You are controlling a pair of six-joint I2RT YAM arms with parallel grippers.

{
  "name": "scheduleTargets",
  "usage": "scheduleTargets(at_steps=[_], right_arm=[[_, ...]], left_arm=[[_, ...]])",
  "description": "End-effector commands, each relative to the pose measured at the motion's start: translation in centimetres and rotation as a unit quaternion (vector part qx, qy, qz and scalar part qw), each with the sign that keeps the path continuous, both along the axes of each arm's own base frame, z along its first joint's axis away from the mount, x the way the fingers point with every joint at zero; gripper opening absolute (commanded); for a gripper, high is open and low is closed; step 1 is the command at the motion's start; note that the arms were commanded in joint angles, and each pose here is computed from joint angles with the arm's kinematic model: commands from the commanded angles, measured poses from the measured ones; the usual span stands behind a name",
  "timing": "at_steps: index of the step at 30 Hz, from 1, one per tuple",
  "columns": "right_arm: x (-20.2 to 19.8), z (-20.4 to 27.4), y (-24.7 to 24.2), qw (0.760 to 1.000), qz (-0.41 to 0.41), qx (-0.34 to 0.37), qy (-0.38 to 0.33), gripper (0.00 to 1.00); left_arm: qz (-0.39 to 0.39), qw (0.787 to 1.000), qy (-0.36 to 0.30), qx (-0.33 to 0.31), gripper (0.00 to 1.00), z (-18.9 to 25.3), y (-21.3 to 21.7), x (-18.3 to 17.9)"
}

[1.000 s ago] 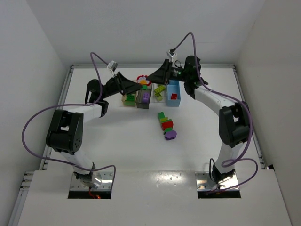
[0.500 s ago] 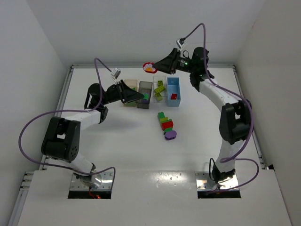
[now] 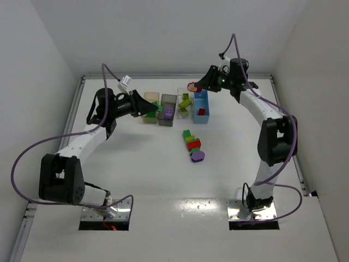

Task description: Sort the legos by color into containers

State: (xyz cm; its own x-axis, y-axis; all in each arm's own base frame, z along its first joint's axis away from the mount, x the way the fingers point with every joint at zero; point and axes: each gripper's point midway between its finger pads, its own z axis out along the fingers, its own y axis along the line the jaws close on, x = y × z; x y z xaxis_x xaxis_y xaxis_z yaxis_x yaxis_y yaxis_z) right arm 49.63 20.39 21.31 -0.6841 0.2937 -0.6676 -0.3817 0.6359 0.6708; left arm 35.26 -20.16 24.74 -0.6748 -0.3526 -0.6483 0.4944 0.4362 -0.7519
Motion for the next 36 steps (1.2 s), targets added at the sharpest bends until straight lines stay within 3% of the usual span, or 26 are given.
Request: scheduleTargets(at_steps=[1,7,18,22,23,26,29,33,36], right_arm=[[1.3,-1.6,-4.4,0.982,-0.053,-0.174,-0.048,0.00],[1.4,-6.6,-7.1,0.958,-0.066,-0.278,-0.029,0.00],[1.9,-10.2,-6.8,0.949,-0.049,-0.311,-0.020,0.02],[2.6,-10.1,-6.5,0.950,-0.048,-0.306,-0.028,0.12],[2.7,-10.2,-6.0,0.950,-0.044,-0.306,-0.030,0.20],[3.1,-10.2,-5.5,0.953,-0.036,-0.299,-0.033,0.29],[3.2,-9.8,-5.0,0.953,-0.033,-0.297,-0.038,0.52],[2.9,-6.0,-4.1,0.958,-0.036,-0.276,-0.071,0.65],[1.9,-3.0,-3.1,0.962,-0.031,-0.254,-0.093,0.68]], left_arm=[[0.074,0.993,-0.003,0.094,0.10,-1.8,3.6,1.7],[0.083,0.990,-0.012,0.117,0.11,-1.4,4.0,3.1],[0.083,0.988,0.011,0.131,0.11,-2.8,4.1,4.7],[0.085,0.988,0.019,0.124,0.11,-3.1,3.9,5.1],[0.084,0.988,0.024,0.125,0.11,-3.6,3.9,5.2],[0.084,0.988,0.024,0.125,0.11,-3.5,3.9,5.8],[0.095,0.986,0.026,0.134,0.12,-4.1,4.2,6.6],[0.120,0.979,0.026,0.163,0.16,-4.8,5.1,8.6],[0.131,0.974,0.018,0.182,0.18,-5.0,5.2,10.4]])
